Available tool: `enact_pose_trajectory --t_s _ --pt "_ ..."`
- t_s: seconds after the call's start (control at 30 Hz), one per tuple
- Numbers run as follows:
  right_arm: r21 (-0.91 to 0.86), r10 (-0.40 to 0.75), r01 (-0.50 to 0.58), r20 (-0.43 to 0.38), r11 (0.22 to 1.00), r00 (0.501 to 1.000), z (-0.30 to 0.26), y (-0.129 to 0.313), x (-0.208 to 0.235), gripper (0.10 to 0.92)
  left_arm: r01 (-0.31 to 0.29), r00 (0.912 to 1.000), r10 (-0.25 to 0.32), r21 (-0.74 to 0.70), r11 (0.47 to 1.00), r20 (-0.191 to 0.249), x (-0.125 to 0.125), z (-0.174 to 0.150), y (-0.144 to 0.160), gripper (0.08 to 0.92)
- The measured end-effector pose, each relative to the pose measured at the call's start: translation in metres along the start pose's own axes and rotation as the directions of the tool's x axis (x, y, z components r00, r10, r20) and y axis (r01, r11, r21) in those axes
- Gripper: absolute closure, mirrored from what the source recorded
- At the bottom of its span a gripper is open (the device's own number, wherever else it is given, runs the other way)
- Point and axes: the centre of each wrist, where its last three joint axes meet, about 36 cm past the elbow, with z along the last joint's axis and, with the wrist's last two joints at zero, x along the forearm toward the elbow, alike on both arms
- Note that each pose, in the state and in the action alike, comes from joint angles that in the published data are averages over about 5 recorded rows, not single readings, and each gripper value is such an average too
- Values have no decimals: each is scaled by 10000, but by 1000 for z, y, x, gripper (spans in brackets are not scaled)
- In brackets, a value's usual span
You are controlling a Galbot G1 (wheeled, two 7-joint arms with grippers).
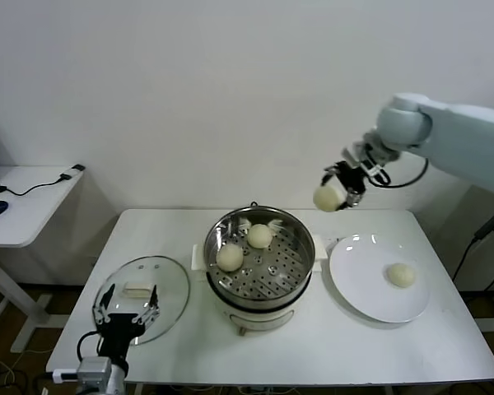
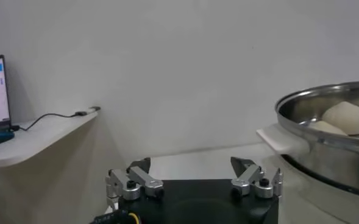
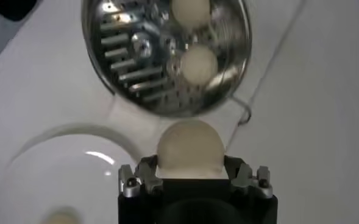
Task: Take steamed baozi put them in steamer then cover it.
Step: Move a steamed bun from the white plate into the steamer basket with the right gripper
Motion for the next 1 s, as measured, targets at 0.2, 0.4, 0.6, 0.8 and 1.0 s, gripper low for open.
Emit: enact_pose_trajectory --t_s 0.2,0.4,0.6,0.8,1.0 --pt "3248 -663 552 233 9442 9975 -78 -22 -24 310 86 10000 -85 -48 10000 12 -1 0 3 177" --pt "5324 -1201 943 138 8412 9927 -122 -25 -66 310 183 9998 -183 -93 9998 53 -2 -1 6 177" --pt "6361 -1570 1138 117 7632 9875 -144 -18 -110 310 204 9997 -203 -93 9997 97 -5 -4 6 177" --pt "6891 -1904 1236 213 7140 9815 -159 -7 -145 310 228 9997 -227 -87 9997 106 -6 -5 7 177" --pt "7171 -2051 1262 238 6854 9785 -169 -1 -163 301 246 9997 -246 -74 9997 88 -5 -4 7 177"
